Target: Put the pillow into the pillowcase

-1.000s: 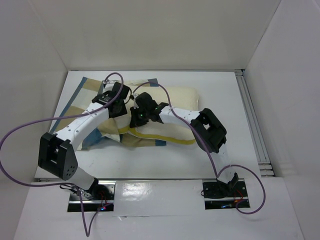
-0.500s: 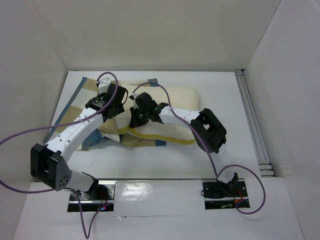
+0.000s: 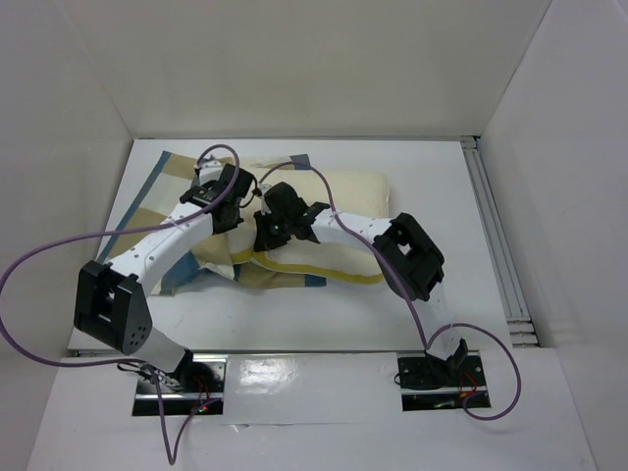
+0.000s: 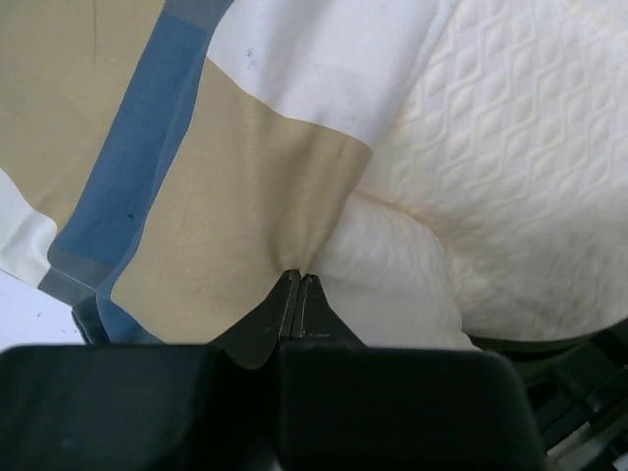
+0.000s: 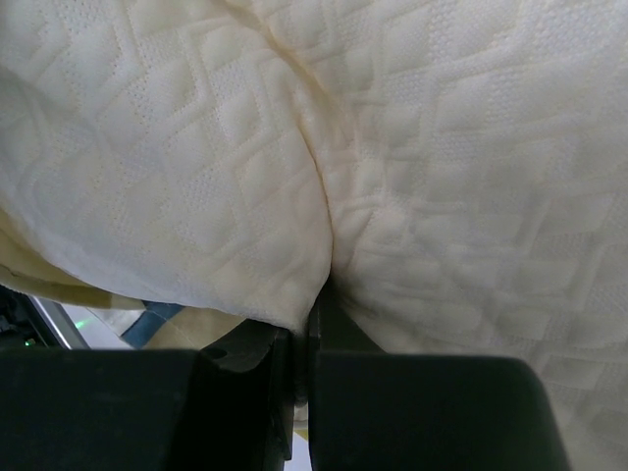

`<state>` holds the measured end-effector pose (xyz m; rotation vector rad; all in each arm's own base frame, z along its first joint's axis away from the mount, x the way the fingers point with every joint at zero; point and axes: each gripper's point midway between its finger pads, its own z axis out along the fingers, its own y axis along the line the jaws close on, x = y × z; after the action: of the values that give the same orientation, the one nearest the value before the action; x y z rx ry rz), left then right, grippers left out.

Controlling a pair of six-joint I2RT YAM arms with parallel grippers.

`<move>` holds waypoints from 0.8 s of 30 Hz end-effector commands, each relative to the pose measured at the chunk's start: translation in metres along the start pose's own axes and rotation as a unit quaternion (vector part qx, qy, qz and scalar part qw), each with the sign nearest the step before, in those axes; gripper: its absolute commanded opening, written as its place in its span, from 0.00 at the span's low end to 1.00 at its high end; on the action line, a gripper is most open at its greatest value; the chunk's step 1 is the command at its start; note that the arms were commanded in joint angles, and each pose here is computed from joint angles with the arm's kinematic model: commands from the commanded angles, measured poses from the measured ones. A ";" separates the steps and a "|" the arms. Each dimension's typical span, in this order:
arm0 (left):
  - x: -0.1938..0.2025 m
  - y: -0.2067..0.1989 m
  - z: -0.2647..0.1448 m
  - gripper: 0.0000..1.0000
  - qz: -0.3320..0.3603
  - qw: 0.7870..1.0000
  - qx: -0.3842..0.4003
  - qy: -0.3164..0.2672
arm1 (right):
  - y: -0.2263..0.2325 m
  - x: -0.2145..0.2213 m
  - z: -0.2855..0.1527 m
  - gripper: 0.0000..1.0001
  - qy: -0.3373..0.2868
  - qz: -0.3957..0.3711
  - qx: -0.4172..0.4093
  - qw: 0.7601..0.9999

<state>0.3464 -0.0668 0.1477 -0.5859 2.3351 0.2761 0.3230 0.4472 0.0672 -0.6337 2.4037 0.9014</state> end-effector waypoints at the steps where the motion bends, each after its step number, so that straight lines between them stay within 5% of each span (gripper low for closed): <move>1: -0.022 -0.010 -0.022 0.00 -0.013 0.999 0.044 -0.015 | 0.002 0.014 0.001 0.00 0.020 -0.005 0.011 1.000; 5: -0.019 -0.052 -0.040 0.00 0.008 0.989 0.150 0.011 | 0.003 0.010 0.001 0.00 0.014 -0.001 0.014 1.000; 13: -0.058 -0.122 -0.130 0.00 -0.022 0.924 0.380 0.030 | -0.002 -0.028 -0.046 0.00 -0.099 0.032 0.070 0.992; 19: -0.062 -0.115 -0.134 0.00 -0.040 0.918 0.393 0.045 | 0.025 -0.048 -0.098 0.00 -0.232 0.069 0.051 0.969; 24: -0.023 -0.101 -0.086 0.00 -0.040 0.934 0.338 0.109 | 0.037 -0.039 -0.077 0.04 -0.196 0.061 0.048 0.978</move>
<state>0.3663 -0.1754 0.2399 -0.3363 2.3402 -0.5926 0.3012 0.3997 0.1305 -0.3052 2.2213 0.7740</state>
